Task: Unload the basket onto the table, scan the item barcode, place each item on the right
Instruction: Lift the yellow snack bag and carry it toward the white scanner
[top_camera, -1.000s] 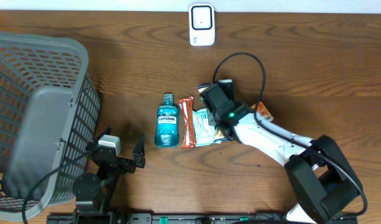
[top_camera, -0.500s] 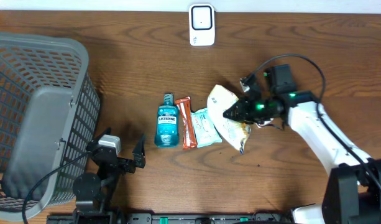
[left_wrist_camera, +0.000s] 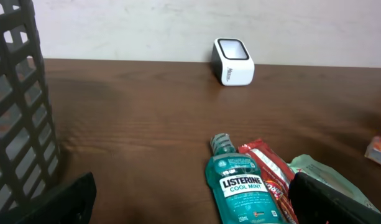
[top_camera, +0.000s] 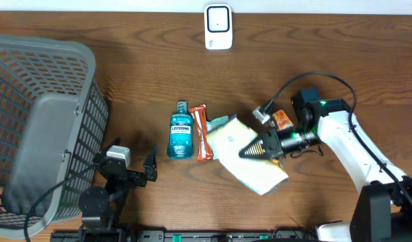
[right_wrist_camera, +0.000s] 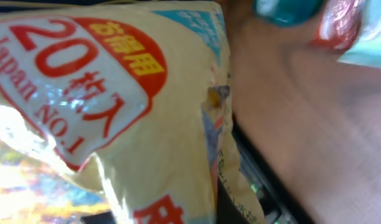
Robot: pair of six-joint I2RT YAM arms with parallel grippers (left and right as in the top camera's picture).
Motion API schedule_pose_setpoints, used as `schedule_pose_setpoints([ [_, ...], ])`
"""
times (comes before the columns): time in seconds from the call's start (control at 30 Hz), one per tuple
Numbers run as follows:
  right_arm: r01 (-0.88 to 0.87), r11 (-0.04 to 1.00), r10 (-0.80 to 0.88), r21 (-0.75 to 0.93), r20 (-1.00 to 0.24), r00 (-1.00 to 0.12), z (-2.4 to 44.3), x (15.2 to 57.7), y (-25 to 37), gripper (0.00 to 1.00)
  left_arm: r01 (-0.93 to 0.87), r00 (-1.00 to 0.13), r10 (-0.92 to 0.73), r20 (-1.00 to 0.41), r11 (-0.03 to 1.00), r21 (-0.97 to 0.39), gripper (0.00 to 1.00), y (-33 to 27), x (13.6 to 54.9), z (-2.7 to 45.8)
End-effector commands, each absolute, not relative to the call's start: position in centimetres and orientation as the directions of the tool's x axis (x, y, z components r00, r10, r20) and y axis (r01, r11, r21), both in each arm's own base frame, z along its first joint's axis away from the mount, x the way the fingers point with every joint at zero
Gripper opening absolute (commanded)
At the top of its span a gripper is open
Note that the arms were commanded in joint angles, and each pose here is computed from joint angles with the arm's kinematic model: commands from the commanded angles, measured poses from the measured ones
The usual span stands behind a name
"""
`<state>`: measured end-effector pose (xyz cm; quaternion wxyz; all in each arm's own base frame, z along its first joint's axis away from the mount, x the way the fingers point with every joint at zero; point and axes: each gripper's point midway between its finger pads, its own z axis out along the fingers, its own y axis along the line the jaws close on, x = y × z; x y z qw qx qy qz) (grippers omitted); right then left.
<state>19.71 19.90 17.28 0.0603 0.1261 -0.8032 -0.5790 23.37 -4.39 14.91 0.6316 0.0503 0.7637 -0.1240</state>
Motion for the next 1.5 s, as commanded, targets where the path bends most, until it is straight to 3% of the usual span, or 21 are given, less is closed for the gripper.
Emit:
schedule_pose_setpoints([
  [0.0, -0.408, 0.129, -0.312, 0.904, -0.354, -0.882, 20.7, 18.1, 20.0, 0.01, 0.219, -0.231, -0.061, -0.971, 0.969, -0.113, 0.98, -4.1, 23.4, 13.5],
  [0.2, -0.52, 0.062, -0.347, 0.852, -0.47, -0.812, 24.0, 13.9, 19.3, 0.01, 0.218, -0.231, -0.061, -0.971, 0.969, -0.113, 0.98, -4.1, 23.4, 13.5],
  [0.43, -0.621, 0.043, -0.336, 0.783, -0.574, -0.747, 25.7, 12.2, 19.0, 0.01, 0.218, -0.231, -0.061, -0.971, 0.969, -0.113, 0.98, -4.1, 23.4, 13.5],
  [0.63, -0.72, 0.015, -0.311, 0.694, -0.681, -0.663, 25.8, 13.4, 19.3, 0.01, 0.218, -0.231, -0.061, -0.971, 0.969, -0.113, 0.98, -4.1, 23.4, 13.5],
  [0.87, -0.91, 0.004, -0.296, 0.414, -0.869, -0.397, 25.3, 17.9, 20.4, 0.01, 0.219, -0.231, -0.061, -0.971, 0.969, -0.113, 0.98, -4.1, 23.4, 13.5],
  [0.97, -0.923, 0.157, -0.357, 0.352, -0.851, -0.385, 23.9, 21.5, 20.7, 0.01, 0.218, -0.231, -0.061, -0.971, 0.969, -0.113, 0.98, -4.1, 23.4, 13.5],
  [1.07, -0.749, 0.555, -0.293, 0.361, -0.758, -0.583, 22.4, 28.1, 19.3, 0.01, 0.218, -0.231, -0.061, -0.971, 0.969, -0.113, 0.98, -4.1, 23.4, 13.5],
  [1.17, -0.46, 0.845, -0.119, 0.272, -0.743, -0.658, 21.9, 33.2, 16.2, 0.01, 0.218, -0.231, -0.061, -0.971, 0.969, -0.113, 0.99, -4.1, 23.4, 13.5],
  [1.27, -0.288, 0.934, -0.022, 0.211, -0.77, -0.637, 22.2, 35.3, 14.6, 0.01, 0.218, -0.231, -0.061, -0.971, 0.969, -0.113, 0.98, -4.1, 23.4, 13.5],
  [1.47, -0.191, 0.979, -0.041, 0.077, -0.834, -0.55, 21.6, 38.8, 15.1, 0.02, 0.218, -0.231, -0.061, -0.971, 0.969, -0.113, 0.98, -4.1, 23.4, 13.5],
])
